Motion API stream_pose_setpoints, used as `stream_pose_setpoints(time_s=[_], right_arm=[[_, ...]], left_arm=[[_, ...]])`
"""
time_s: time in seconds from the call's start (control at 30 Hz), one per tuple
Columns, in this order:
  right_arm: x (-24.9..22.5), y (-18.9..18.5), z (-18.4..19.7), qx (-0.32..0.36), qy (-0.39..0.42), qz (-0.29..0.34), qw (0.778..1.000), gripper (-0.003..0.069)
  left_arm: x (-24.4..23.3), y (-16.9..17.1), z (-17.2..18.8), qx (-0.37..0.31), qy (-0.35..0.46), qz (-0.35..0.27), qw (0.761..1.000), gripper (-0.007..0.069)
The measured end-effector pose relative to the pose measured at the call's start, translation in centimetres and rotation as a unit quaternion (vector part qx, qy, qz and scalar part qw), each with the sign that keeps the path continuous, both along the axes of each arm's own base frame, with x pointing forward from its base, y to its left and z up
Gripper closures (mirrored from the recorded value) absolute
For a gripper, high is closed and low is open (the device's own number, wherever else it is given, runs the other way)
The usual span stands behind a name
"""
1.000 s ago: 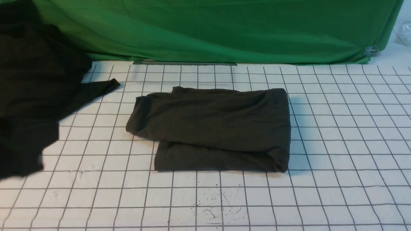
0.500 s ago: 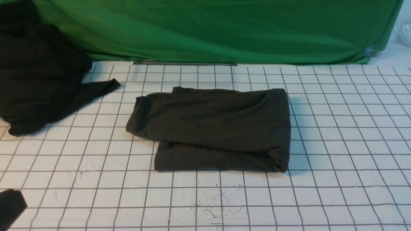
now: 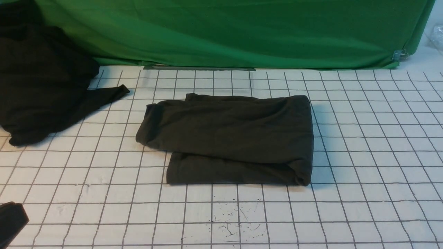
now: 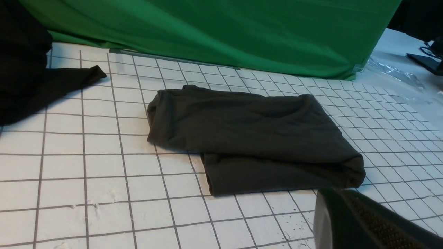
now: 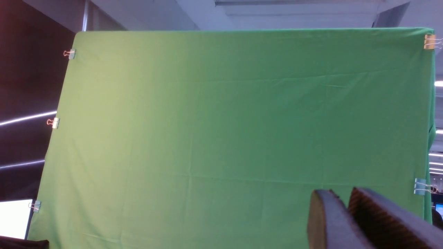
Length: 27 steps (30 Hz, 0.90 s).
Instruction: Fold a long-sleeved shirt over a white checkered tablecloth.
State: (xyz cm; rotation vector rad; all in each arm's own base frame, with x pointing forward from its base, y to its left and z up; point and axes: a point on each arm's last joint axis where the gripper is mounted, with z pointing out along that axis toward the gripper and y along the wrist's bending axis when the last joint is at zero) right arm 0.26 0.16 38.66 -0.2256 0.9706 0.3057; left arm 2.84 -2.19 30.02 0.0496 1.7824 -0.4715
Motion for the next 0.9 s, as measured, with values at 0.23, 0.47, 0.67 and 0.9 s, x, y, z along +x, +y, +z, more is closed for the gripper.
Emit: stream_pose_setpoints(time_s=[0.23,0.47,0.67,0.9], right_arm=[[0.0,0.0,0.0,0.0,0.0,0.0,1.0,0.0555],[0.0,0.0,0.0,0.0,0.0,0.0,1.0,0.054],[0.0,0.0,0.0,0.0,0.0,0.0,1.0,0.0533],[0.0,0.0,0.0,0.0,0.0,0.0,1.0,0.0512]], left_arm=[[0.0,0.0,0.0,0.0,0.0,0.0,1.0,0.0622],[0.7,0.5,-0.4,0.066,-0.05,0.022,0.996,0.0622],[2.2,1.4,-3.6,0.102,-0.107,0.104,0.983,0.0622],[2.9,2.4,-9.7,0.129,-0.102,0.183,0.969,0.0622]])
